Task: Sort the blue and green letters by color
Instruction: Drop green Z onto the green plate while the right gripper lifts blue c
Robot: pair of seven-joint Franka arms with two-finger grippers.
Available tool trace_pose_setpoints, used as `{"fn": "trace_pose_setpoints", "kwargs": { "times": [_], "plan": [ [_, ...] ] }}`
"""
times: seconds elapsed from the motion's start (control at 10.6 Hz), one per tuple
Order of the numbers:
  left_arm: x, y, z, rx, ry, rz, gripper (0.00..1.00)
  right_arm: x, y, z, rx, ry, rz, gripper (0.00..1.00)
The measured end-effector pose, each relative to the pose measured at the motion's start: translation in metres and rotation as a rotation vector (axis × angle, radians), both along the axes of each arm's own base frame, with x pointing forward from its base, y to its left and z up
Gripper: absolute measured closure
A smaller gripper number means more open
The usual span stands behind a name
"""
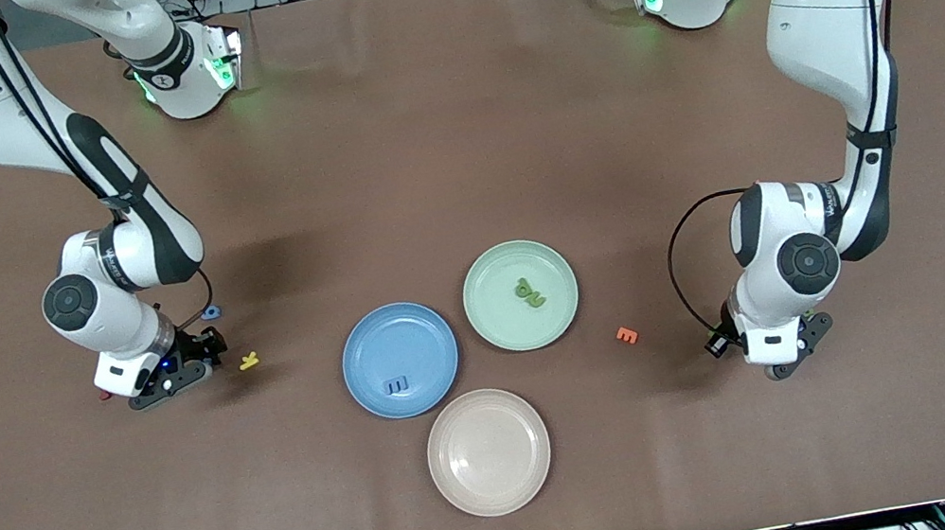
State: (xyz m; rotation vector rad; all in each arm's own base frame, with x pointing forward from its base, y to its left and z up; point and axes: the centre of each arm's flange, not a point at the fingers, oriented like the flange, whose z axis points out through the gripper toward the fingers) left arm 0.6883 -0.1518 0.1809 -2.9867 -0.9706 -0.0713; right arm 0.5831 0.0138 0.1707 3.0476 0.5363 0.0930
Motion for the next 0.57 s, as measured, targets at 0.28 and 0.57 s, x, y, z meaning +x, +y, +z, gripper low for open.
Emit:
{"fn": "trace_pose_setpoints", "kwargs": {
  "times": [0.28, 0.57],
  "plan": [
    [0.004, -0.018, 0.011, -0.016, -0.024, 0.024, 0.65, 0.001, -0.001, 0.002, 0.000, -0.003, -0.001, 0.51],
    [0.005, -0.065, 0.038, -0.044, -0.074, 0.062, 0.65, 0.001, -0.003, 0.003, 0.002, 0.004, -0.005, 0.61]
  ]
}}
